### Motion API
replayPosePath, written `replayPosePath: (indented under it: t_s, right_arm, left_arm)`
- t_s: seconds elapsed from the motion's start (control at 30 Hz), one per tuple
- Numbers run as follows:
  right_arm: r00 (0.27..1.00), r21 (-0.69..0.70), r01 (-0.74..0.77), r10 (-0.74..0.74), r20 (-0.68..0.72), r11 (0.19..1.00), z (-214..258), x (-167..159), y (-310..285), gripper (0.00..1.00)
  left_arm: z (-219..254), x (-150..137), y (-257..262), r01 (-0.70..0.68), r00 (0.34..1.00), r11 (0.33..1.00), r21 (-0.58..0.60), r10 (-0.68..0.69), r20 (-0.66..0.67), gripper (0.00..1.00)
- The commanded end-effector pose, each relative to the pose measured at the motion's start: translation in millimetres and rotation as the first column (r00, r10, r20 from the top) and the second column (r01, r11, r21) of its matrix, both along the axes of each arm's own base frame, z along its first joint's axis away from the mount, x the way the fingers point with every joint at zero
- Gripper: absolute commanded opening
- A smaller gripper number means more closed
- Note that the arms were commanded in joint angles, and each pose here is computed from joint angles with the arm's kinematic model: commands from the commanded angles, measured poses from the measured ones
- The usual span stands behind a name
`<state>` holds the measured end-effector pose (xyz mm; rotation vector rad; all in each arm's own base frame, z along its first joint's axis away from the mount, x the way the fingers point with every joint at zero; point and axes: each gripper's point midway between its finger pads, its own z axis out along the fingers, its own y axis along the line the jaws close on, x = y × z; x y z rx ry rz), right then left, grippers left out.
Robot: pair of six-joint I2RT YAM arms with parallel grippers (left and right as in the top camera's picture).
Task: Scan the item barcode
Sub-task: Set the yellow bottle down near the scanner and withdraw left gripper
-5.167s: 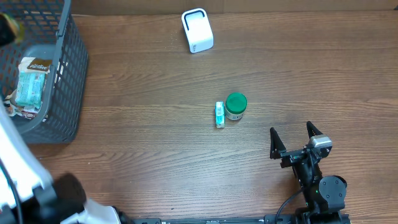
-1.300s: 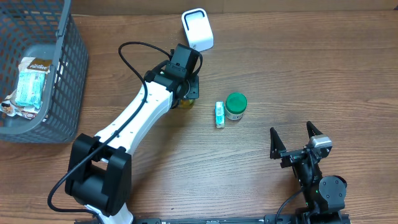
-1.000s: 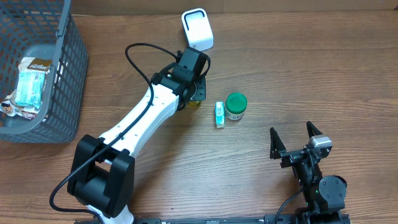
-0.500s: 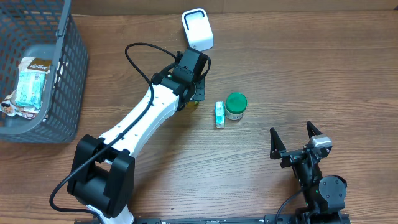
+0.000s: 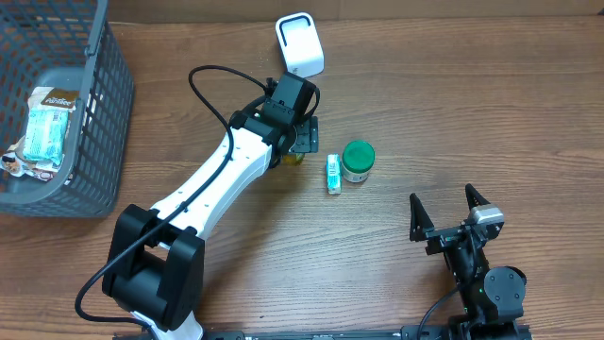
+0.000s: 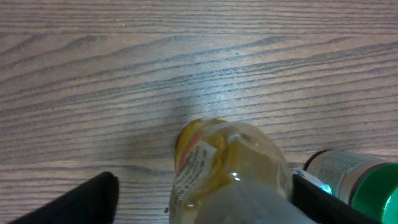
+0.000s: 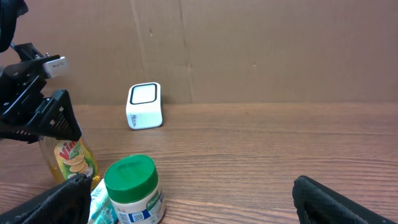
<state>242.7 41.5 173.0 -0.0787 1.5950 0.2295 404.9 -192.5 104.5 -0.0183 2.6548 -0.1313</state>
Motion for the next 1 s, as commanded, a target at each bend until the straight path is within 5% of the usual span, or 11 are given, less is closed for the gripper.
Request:
replayPosePath:
  t_s: [0.0, 0.13, 0.6, 0.97]
  right_arm:
    - [1.000, -0.001, 0.009, -0.009, 0.001, 1.000, -2.5, 0.3, -1.1, 1.00]
    - [1.000, -0.001, 0.009, -0.009, 0.001, 1.000, -2.5, 0.3, -1.1, 1.00]
    - [1.000, -0.001, 0.009, -0.009, 0.001, 1.000, -2.5, 0.3, -1.1, 1.00]
    - [1.000, -0.001, 0.009, -0.009, 0.001, 1.000, -2.5, 0.3, -1.1, 1.00]
  left_arm:
    - [5.7, 4.2, -2.9, 0.061, 0.998, 0.998, 0.032, -0.062, 0.032, 0.93]
    - [29.6, 12.2, -6.8, 0.115, 0.990, 0.992, 0.048, -0.118, 0.078, 1.00]
    - [206.2, 45.6, 34.6, 0.195, 0.901, 0.967, 0.167, -0.244, 0.358, 1.00]
    - [309.9, 57.1, 233.3, -0.253, 0.837, 0.951, 0.178, 0.123, 0.533, 1.00]
